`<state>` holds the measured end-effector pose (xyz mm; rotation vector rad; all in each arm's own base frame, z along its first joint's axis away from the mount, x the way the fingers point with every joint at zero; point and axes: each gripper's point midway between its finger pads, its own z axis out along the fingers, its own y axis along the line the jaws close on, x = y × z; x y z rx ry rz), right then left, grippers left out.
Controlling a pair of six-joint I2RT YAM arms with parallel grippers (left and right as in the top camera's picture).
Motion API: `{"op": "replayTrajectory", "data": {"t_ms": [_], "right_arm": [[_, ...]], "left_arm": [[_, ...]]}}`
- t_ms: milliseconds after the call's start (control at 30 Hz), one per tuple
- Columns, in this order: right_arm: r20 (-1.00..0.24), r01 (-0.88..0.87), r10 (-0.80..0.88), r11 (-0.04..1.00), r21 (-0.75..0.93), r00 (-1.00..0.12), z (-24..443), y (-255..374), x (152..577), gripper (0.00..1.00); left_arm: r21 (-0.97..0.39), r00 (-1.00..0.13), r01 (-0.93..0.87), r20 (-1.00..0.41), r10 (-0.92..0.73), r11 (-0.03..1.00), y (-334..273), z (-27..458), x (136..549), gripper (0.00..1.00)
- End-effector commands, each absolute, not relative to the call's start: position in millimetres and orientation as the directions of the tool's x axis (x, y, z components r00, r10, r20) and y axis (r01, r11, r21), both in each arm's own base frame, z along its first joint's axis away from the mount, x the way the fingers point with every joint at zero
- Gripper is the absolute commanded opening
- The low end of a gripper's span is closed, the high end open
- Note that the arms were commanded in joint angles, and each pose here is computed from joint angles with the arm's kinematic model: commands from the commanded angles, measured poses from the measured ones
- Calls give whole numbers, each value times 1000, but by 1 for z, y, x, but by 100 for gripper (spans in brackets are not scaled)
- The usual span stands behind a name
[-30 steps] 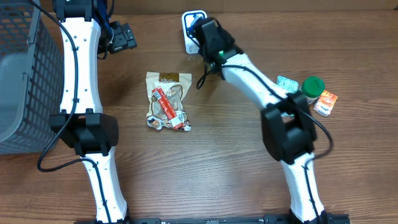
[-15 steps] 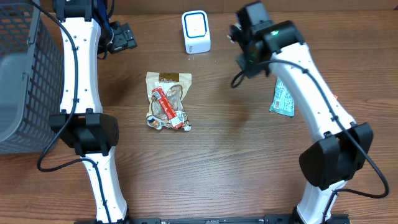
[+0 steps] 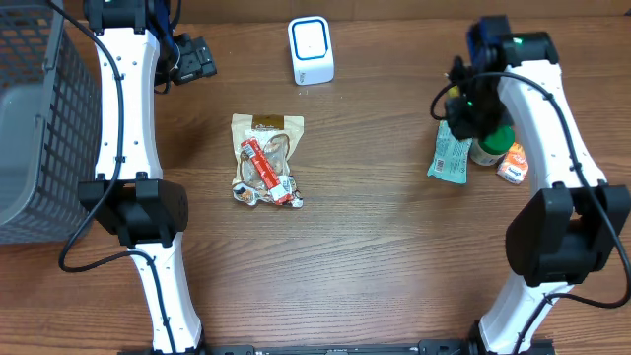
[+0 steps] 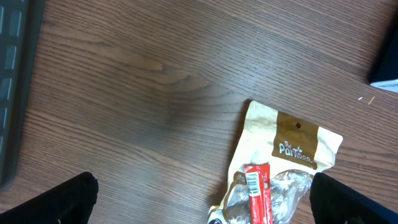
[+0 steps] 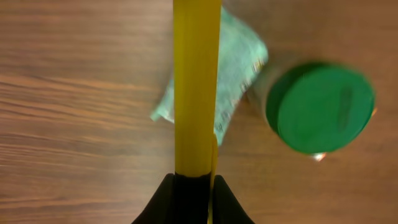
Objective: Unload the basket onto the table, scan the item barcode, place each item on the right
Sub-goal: 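Move the yellow bar right and set it down by the wipes pack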
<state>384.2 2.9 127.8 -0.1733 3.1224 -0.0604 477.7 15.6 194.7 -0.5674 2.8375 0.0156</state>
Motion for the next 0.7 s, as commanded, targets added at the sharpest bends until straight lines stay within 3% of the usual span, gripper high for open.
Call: {"op": "replayTrajectory", "data": {"t_ms": [0, 533, 667], "right_arm": [[42, -55, -54, 998, -20, -998, 111, -6, 374, 4], [68, 4, 6, 1000, -21, -998, 75, -17, 365, 4], [46, 97, 102, 991, -94, -994, 75, -29, 368, 4]], "left_arm": [[-43, -892, -386, -238, -384, 922, 12, 192, 479, 100], [-43, -892, -386, -238, -384, 922, 12, 192, 479, 100], [-43, -892, -386, -238, -384, 922, 12, 192, 479, 100]]}}
